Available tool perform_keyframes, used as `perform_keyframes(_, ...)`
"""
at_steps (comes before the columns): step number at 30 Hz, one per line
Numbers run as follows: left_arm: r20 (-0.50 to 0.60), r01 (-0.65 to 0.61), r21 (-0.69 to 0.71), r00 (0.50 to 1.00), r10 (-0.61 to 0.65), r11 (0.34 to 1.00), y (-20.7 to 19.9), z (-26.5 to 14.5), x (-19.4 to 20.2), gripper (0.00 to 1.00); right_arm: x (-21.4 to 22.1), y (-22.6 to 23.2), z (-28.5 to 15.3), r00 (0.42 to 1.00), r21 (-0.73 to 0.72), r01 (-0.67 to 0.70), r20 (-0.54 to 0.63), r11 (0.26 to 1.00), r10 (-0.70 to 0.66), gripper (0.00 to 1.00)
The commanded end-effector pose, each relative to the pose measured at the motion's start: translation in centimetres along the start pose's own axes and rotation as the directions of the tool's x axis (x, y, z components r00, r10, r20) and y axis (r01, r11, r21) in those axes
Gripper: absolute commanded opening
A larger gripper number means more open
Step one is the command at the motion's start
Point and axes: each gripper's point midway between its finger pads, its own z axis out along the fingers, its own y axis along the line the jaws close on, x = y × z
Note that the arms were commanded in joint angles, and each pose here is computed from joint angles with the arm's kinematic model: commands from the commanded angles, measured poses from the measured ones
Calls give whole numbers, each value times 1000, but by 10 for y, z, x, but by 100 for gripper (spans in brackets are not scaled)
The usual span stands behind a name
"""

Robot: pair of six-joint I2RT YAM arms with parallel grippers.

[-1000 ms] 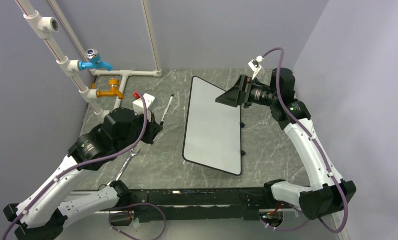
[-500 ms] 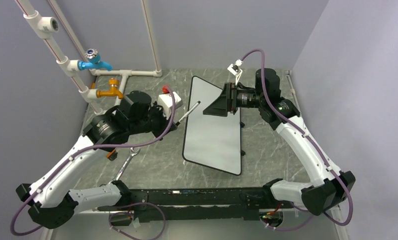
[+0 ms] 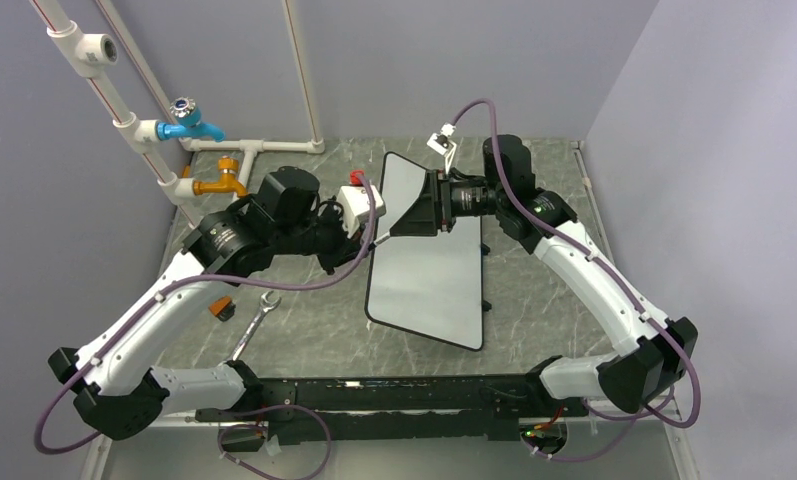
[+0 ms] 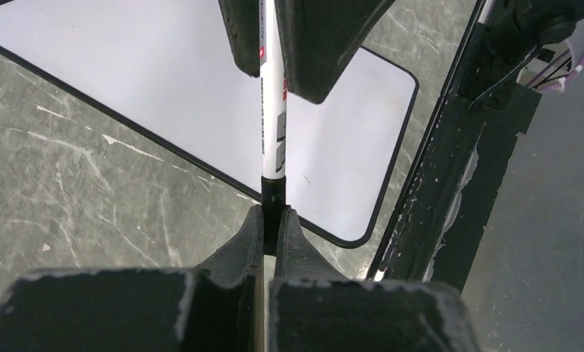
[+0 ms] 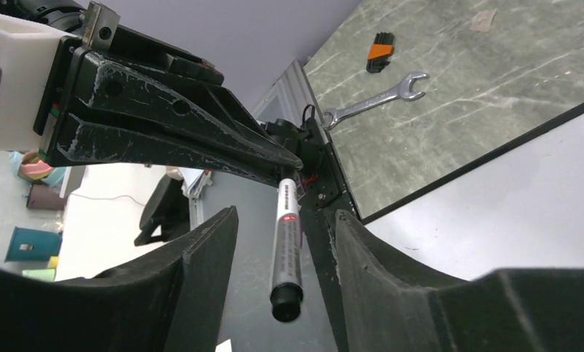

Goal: Write a sentence on the whiteboard
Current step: Pass from the left arm to the right

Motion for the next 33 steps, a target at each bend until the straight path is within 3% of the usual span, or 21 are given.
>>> perform_keyframes(1,41,-83,29,996,82,996,-3,-2,-12,0,-8,18,2,998,-41,65,7,997,-65,50)
perform_keyframes(13,29,-102,-3,994,102,995,6,1,-16,2,3,13,11,998,-38,45,-37,998,-47,2)
perform_keyframes(14,31,-99,-11,995,99,995,7,0,-16,6,3,13,11,998,-35,44,-36,998,-45,0)
perform_keyframes(17,31,-79,-54,996,81,995,12,-5,-14,52,0,15,9,999,-22,48,-15,999,-48,0)
perform_keyframes(19,27,-75,-80,997,78,994,14,-9,-11,69,-4,17,7,999,-12,54,5,998,-54,0)
perform_keyframes(22,30,-70,-93,997,73,993,14,-13,-6,70,-9,21,5,998,-6,58,26,998,-58,0)
perform_keyframes(33,80,-64,-65,994,69,996,10,-5,-10,61,-13,33,2,998,-30,61,35,998,-60,0)
